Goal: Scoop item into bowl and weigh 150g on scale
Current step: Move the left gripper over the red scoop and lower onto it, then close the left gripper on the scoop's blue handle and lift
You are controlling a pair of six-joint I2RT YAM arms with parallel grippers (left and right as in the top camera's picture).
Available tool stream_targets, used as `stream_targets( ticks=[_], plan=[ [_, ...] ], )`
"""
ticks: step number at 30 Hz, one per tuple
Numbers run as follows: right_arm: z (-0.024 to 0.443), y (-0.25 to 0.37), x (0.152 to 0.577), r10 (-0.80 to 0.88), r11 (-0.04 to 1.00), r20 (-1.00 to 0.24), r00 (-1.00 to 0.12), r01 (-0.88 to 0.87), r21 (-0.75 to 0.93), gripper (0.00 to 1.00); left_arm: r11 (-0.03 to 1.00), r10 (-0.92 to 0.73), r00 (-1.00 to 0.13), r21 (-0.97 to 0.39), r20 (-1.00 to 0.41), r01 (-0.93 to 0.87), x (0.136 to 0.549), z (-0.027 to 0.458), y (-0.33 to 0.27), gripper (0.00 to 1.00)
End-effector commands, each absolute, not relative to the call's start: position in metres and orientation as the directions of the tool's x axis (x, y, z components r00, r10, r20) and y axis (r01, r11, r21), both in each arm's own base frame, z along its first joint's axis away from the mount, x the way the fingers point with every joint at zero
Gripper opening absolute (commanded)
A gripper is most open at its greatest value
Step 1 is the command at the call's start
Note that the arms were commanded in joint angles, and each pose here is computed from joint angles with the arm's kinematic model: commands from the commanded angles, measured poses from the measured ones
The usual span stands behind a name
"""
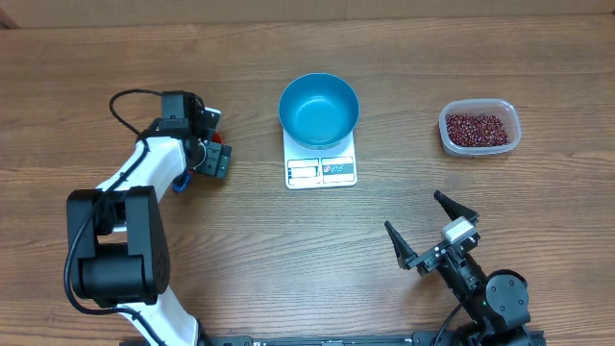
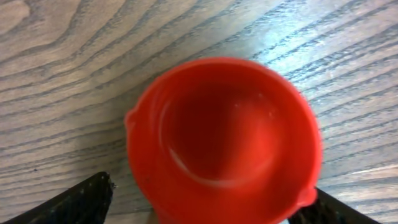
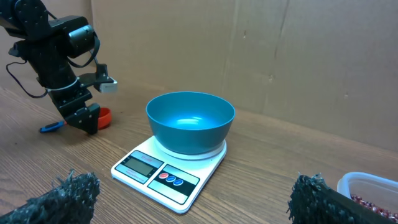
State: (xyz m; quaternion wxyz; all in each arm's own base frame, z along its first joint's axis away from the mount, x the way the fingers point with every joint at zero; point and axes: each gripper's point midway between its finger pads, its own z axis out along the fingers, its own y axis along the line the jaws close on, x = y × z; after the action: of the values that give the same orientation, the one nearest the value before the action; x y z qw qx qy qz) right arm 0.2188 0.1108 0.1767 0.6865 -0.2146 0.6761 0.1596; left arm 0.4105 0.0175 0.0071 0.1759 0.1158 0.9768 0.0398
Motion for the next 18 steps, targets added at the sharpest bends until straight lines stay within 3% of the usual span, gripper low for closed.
stream_targets(
  ticks=[1,6,9,18],
  plan=[
    [0.1752,0.1083,0.2202,-0.070,0.864,-0.997,0.039,-0.497,-0.081,1.00,0.973,0.230,-0.909,0.055,-0.348,0.225,0.4147,0.0036,0.0177,0.84],
    [0.1752,0.1083,0.2202,-0.070,0.864,-0.997,0.039,-0.497,-0.081,1.00,0.974,0.219,-0.911,0.027,-0.350,0.224,0.4133,0.0027,0.0176,0.70],
    [0.1752,0.1083,0.2202,-0.070,0.864,-0.997,0.039,-0.497,-0.081,1.00,0.974,0.222,-0.910,0.028,-0.350,0.227,0.4135,0.0028,0.0165,0.52],
    [0.1752,0.1083,0.2202,-0.070,0.864,-0.997,0.039,-0.497,-0.081,1.00,0.976,0.213,-0.917,0.022,-0.339,0.218,0.4105,0.0017,0.0164,0.44]
  ],
)
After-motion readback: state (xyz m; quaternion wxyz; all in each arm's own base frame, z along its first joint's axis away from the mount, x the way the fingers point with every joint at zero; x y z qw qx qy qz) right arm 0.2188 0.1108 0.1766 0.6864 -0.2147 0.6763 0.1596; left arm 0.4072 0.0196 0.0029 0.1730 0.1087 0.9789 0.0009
